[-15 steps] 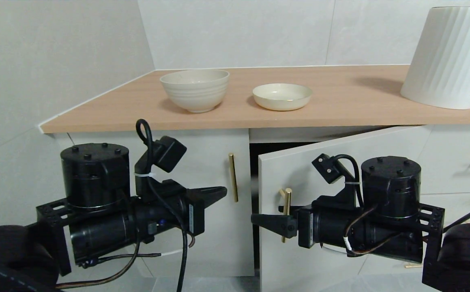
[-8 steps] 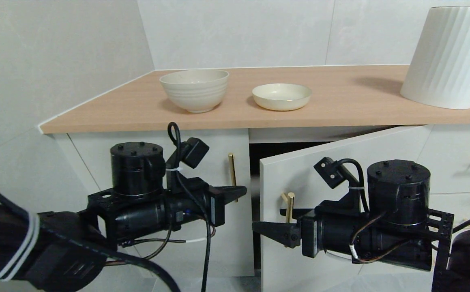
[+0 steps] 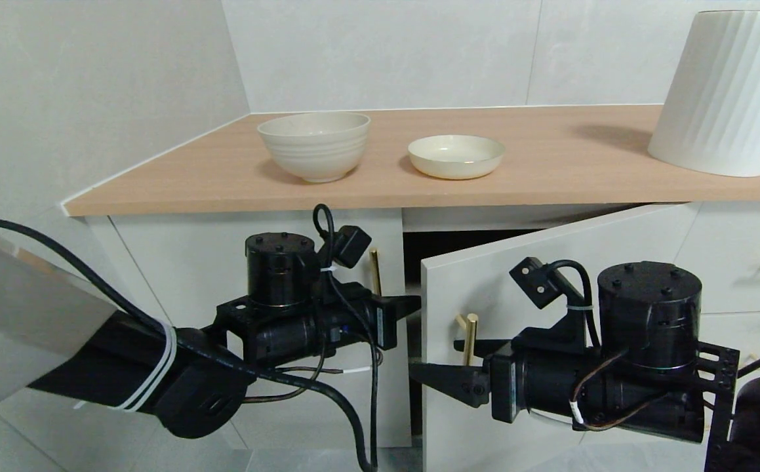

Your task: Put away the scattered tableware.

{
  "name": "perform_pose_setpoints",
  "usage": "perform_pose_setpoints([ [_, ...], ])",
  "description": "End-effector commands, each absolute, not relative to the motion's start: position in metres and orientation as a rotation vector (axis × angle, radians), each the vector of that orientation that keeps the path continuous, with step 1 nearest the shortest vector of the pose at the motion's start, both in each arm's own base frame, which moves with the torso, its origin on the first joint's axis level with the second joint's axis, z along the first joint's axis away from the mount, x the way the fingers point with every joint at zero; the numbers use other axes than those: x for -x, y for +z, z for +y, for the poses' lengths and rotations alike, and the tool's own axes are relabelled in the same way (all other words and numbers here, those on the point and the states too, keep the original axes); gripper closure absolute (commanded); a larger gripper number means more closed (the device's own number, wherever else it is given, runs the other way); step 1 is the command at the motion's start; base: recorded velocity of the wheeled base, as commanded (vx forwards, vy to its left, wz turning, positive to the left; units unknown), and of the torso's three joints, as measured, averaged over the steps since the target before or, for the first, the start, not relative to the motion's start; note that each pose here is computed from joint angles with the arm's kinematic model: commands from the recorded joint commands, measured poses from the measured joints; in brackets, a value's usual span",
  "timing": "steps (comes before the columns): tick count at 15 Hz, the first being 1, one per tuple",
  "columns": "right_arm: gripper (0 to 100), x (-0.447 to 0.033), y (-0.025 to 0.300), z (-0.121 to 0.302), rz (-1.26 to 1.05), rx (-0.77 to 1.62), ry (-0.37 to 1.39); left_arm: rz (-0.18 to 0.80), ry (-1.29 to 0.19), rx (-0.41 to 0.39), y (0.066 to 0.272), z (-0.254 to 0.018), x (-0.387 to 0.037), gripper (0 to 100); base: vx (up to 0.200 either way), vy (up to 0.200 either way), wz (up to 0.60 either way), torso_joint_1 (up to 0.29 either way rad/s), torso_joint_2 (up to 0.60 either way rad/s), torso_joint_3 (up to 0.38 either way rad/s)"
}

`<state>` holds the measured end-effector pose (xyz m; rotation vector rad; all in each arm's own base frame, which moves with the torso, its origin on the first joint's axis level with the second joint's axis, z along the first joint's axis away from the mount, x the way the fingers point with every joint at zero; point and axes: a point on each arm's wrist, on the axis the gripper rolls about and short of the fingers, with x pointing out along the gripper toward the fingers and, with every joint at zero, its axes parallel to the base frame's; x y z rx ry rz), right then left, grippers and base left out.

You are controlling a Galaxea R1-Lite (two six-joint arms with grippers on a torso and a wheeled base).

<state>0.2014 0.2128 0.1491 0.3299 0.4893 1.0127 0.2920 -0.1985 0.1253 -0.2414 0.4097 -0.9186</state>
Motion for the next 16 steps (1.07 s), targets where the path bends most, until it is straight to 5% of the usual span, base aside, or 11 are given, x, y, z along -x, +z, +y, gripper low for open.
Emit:
perform_pose_setpoints([
  [1, 0, -0.201, 0.149, 0.213, 0.489, -0.330, 1.011, 0.407, -0.935, 0.259, 0.124, -0.209, -0.296, 100, 0.000, 0.000, 0.00, 0.000, 0.00, 0.000],
  [11, 0, -0.217, 0.150, 0.199, 0.402, -0.256, 0.914, 0.373, -1.001, 0.287, 0.130, -0.228, -0.280, 100, 0.000, 0.000, 0.00, 0.000, 0.00, 0.000],
  [16, 0, -0.218, 0.169, 0.150, 0.269, -0.244, 0.760, 0.379, -1.009, 0.282, 0.128, -0.230, -0.277, 100, 0.000, 0.000, 0.00, 0.000, 0.00, 0.000],
])
